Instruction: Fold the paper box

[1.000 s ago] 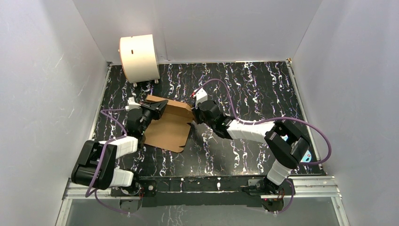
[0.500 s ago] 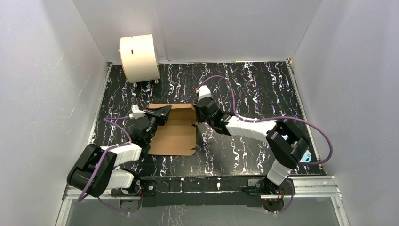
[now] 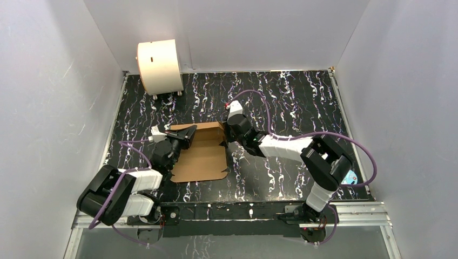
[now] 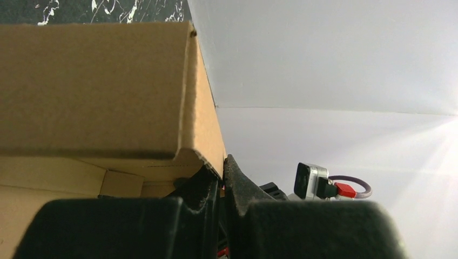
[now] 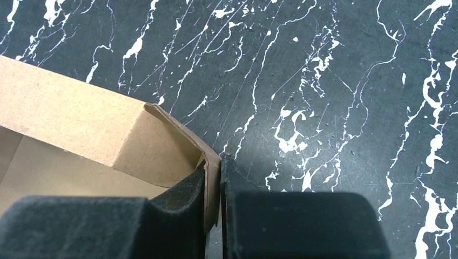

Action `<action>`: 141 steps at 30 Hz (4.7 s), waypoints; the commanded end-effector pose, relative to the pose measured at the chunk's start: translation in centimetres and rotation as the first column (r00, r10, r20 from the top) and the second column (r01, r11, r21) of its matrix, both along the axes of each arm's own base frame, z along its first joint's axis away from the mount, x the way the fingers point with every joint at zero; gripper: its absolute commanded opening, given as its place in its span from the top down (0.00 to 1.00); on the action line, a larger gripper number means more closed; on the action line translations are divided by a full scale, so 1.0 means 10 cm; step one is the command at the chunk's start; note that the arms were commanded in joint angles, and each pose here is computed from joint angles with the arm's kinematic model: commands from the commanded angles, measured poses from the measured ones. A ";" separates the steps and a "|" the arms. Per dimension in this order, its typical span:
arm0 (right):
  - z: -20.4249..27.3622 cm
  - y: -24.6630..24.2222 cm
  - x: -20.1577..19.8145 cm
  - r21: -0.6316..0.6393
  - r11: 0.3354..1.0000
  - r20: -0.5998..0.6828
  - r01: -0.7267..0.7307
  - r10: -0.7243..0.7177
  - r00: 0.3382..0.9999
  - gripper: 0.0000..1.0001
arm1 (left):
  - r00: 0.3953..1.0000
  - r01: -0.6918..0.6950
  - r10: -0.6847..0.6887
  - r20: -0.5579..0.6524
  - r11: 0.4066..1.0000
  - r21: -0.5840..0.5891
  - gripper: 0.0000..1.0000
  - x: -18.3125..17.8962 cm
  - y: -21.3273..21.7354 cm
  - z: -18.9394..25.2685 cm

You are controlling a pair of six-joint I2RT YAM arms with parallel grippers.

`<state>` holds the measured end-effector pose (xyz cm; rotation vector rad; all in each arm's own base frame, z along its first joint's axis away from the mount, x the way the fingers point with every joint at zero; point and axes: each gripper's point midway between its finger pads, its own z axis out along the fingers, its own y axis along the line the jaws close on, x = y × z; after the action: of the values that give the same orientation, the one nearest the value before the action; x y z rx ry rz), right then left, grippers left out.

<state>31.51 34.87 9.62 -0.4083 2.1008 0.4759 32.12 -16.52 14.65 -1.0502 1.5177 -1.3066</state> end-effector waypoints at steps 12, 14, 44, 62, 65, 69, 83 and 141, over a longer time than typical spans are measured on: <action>0.52 0.10 -0.23 0.152 0.958 0.161 -0.243 0.219 0.962 0.68 | 1.000 -0.029 0.029 0.007 0.996 0.089 1.00 -0.12 0.09 -0.14; 0.52 0.04 -0.23 0.163 0.952 0.160 -0.260 0.235 0.959 0.68 | 0.999 -0.034 0.033 0.013 0.995 0.089 1.00 -0.12 0.10 -0.13; 0.64 0.15 -0.58 0.295 0.703 0.261 -0.647 0.592 0.762 0.35 | 1.000 0.004 -0.006 0.012 0.984 0.180 1.00 -0.21 0.10 -0.23; 0.76 -0.48 -0.25 0.172 0.797 0.351 -0.579 0.499 0.792 0.30 | 1.000 0.012 -0.012 0.000 0.979 0.202 1.00 -0.19 0.08 -0.23; 0.60 -0.49 -0.19 0.158 0.812 0.319 -0.562 0.497 0.807 0.41 | 1.000 0.016 -0.016 -0.002 0.979 0.203 1.00 -0.19 0.07 -0.23; 0.42 -0.37 -0.20 0.172 0.785 0.276 -0.595 0.542 0.794 0.43 | 1.000 0.017 -0.017 -0.001 0.979 0.201 1.00 -0.19 0.07 -0.22; 0.29 0.10 -0.23 0.162 0.746 0.321 -0.646 0.580 0.749 0.35 | 0.999 0.033 -0.032 -0.009 0.981 0.192 1.00 -0.19 0.03 -0.23; 0.33 -0.16 0.52 -0.106 0.993 0.468 -0.045 0.090 0.879 0.85 | 0.988 0.148 -0.151 0.015 0.982 0.118 1.00 -0.42 -0.35 -0.05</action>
<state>31.85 36.44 9.99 -0.8084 1.6617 0.4996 29.50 -18.17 14.86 -0.9343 1.5630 -1.2694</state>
